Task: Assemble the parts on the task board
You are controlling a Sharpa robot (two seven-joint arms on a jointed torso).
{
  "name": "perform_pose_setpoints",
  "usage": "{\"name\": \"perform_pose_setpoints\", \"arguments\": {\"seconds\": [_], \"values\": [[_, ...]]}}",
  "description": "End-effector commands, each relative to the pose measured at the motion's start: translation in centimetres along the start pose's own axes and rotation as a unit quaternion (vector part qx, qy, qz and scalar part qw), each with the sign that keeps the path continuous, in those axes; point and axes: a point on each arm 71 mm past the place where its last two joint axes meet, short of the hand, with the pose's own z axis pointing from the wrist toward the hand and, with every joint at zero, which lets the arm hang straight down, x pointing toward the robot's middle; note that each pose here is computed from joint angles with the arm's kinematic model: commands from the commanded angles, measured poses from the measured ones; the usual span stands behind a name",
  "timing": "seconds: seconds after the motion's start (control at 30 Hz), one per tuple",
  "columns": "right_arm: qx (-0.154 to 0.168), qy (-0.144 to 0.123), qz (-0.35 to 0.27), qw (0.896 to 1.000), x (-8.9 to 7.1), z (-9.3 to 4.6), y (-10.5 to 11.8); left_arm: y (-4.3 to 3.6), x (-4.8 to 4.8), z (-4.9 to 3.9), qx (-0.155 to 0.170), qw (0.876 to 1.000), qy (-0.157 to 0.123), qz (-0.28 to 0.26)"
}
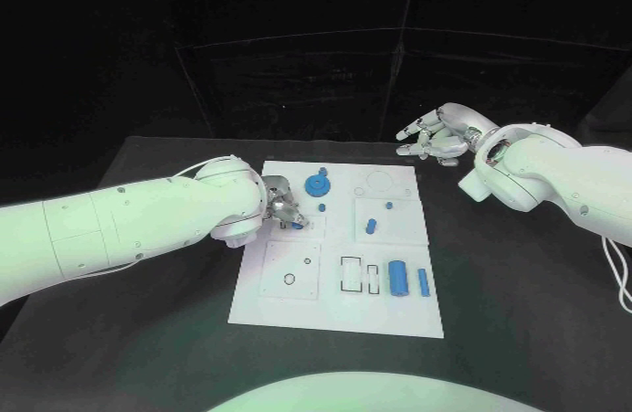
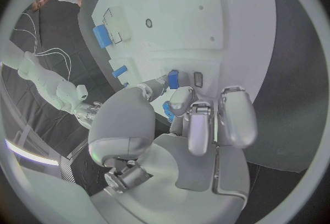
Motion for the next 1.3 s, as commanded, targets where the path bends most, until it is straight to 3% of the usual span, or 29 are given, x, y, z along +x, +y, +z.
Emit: {"name": "perform_pose_setpoints", "arguments": {"seconds": [0.03,0.83,1.3], "values": [[-0.005,0.003,-0.002,1.000,-0.04,0.05,0.18,0.04,0.21,0.11,-0.003,1.000,0.007,0.008],[-0.004,0.006,-0.002,1.000,0.06,0.11,0.20,-0.36,0.03,0.54,0.000,1.000,0.002,0.006],[-0.003,0.007,-0.003,1.000,-0.01,0.09,0.08,0.59,-0.35,-0.16,0.000,1.000,-0.006,-0.002]]}}
